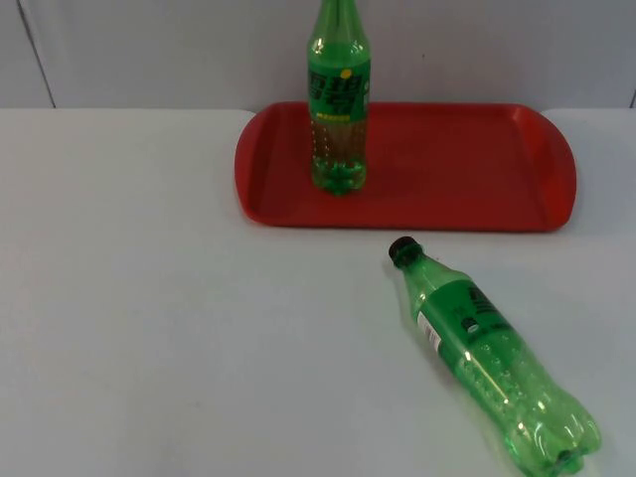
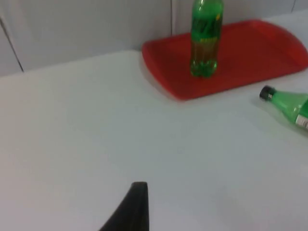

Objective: Place the bottle upright on the tray.

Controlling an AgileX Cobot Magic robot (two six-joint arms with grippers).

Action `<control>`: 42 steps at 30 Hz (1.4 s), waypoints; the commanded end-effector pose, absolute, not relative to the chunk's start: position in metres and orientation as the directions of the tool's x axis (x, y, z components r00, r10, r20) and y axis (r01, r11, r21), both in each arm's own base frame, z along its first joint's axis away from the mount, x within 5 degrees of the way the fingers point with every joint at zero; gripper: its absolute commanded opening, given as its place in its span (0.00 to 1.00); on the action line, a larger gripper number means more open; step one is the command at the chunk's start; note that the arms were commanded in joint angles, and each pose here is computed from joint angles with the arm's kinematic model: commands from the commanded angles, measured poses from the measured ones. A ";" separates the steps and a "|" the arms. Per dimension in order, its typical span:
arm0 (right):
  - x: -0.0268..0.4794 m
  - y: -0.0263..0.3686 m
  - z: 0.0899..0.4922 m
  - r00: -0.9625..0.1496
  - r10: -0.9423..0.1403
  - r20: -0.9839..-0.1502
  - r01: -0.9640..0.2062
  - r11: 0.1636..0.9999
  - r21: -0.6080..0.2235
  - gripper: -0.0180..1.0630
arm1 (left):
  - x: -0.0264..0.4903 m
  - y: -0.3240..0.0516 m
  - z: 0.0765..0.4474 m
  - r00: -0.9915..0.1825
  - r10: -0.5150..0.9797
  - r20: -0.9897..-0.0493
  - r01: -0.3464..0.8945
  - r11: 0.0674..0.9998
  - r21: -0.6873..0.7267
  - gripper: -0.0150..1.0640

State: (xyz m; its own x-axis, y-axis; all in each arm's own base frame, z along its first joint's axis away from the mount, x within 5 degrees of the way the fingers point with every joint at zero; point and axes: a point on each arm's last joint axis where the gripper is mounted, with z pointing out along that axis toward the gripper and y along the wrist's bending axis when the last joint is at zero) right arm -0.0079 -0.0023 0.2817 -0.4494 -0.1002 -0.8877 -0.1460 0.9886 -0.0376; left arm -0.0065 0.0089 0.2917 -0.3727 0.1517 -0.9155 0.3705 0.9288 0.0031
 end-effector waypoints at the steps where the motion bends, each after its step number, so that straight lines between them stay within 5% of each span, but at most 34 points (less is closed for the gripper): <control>1: -0.007 -0.002 0.281 -0.445 -0.106 -0.889 -0.142 0.989 -0.046 0.99 | -0.004 0.008 0.282 -0.403 0.168 -0.900 0.369 0.930 0.009 0.95; 42: -0.007 -0.002 0.281 -0.445 -0.106 -0.889 -0.142 0.989 -0.046 0.99 | -0.005 0.002 0.274 -0.420 0.223 -0.880 0.440 0.898 0.018 0.95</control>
